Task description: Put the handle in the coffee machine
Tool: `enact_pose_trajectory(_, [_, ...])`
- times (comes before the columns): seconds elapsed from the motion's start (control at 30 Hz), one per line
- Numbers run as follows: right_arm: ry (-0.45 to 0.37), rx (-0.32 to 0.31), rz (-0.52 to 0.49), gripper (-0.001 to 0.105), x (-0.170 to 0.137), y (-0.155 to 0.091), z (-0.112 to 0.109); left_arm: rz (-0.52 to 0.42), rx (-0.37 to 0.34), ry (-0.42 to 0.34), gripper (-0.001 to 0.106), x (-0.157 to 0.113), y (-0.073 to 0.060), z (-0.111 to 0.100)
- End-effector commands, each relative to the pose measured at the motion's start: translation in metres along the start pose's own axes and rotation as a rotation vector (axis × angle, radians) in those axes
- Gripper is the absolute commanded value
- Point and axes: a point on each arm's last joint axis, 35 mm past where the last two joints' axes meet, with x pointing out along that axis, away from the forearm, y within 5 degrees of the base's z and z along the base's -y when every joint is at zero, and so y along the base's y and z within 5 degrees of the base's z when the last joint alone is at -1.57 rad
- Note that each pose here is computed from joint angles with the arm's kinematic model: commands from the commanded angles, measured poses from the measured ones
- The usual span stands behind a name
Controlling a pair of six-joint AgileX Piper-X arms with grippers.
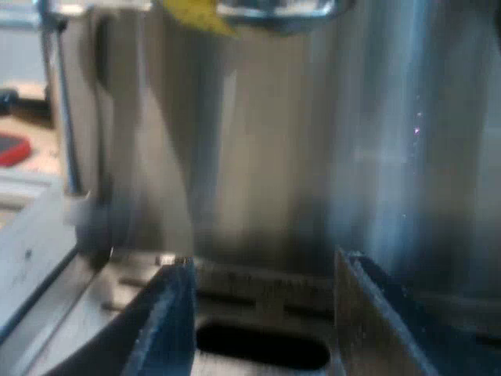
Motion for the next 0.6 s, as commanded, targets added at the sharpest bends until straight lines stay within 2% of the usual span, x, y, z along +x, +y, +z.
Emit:
enact_pose_trajectory(0.03, [-0.045, 0.027, -0.026, 0.044, 0.014, 0.002, 0.008, -0.032, 0.085, -0.145, 0.000, -0.014, -0.014, 0.018])
enact_pose_trajectory(0.2, [-0.047, -0.006, -0.074, 0.044, 0.033, 0.010, 0.011, -0.032, 0.085, -0.145, 0.000, -0.014, -0.014, 0.018])
enact_pose_trajectory(0.33, [-0.046, 0.028, -0.165, 0.044, 0.043, 0.014, 0.013, -0.032, 0.085, -0.145, 0.000, -0.014, -0.014, 0.018])
enact_pose_trajectory(0.47, [-0.080, 0.072, -0.185, 0.043, 0.050, 0.015, 0.014, -0.032, 0.085, -0.145, 0.000, -0.014, -0.014, 0.018])
enact_pose_trajectory(0.53, [-0.100, 0.095, -0.200, 0.038, 0.057, 0.016, 0.017, -0.032, 0.085, -0.145, 0.000, -0.014, -0.014, 0.018])
enact_pose_trajectory(0.6, [-0.109, 0.104, -0.209, 0.036, 0.062, 0.016, 0.022, -0.032, 0.085, -0.145, 0.000, -0.014, -0.014, 0.018])
